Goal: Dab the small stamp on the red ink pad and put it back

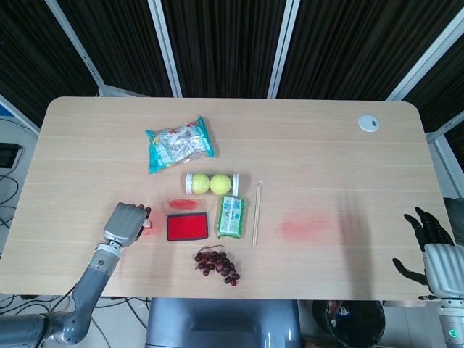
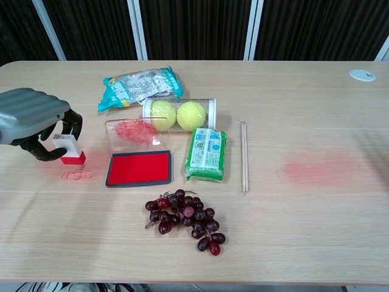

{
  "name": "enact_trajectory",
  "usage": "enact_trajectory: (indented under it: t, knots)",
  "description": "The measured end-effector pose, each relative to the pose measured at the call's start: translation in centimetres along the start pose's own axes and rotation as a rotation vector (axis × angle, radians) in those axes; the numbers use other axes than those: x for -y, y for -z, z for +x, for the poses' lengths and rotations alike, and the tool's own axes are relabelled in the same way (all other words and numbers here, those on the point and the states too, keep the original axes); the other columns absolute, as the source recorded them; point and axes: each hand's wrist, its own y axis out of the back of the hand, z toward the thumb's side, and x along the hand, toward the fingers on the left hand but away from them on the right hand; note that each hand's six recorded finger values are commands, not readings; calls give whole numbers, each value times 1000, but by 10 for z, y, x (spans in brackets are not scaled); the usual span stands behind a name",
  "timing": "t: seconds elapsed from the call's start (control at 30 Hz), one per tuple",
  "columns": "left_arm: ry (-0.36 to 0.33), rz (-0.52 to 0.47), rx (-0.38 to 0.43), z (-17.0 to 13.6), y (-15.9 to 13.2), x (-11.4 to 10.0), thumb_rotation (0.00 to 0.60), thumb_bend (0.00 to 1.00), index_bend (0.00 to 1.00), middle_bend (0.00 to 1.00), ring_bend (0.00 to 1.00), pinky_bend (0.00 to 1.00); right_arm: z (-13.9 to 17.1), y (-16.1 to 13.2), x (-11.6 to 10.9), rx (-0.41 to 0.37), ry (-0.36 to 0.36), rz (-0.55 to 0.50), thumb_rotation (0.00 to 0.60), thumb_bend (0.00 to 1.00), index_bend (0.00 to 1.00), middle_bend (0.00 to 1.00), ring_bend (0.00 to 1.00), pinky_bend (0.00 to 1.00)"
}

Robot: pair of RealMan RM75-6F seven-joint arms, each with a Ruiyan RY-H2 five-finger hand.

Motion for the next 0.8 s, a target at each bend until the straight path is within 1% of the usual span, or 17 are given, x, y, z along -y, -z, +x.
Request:
enact_trajectory:
  t: [0.1, 0.27, 0.53, 0.67, 0.8]
  knots:
    - [15, 0, 0, 1, -2, 7, 600, 504, 646, 653, 547, 670, 0, 0, 0, 0, -1, -2, 600, 323, 151, 0, 0, 191]
    - [22, 5, -5, 3, -3, 12, 600, 503, 636, 639, 542, 667, 0, 0, 0, -1, -2, -4, 600, 323, 151, 0, 0, 191]
    - [28, 6, -15, 4, -1, 15, 600, 486, 608, 603, 521, 656, 0, 0, 0, -2, -2, -3, 600, 324, 151, 0, 0, 191]
    - [30, 8, -18, 4, 0, 15, 600, 480, 591, 580, 510, 630, 0, 0, 0, -2, -1, -3, 600, 323, 151, 0, 0, 191]
    - [33, 10, -24, 4, 1, 16, 600, 472, 581, 565, 507, 623, 0, 0, 0, -2, -1, -1, 600, 324, 151, 0, 0, 191]
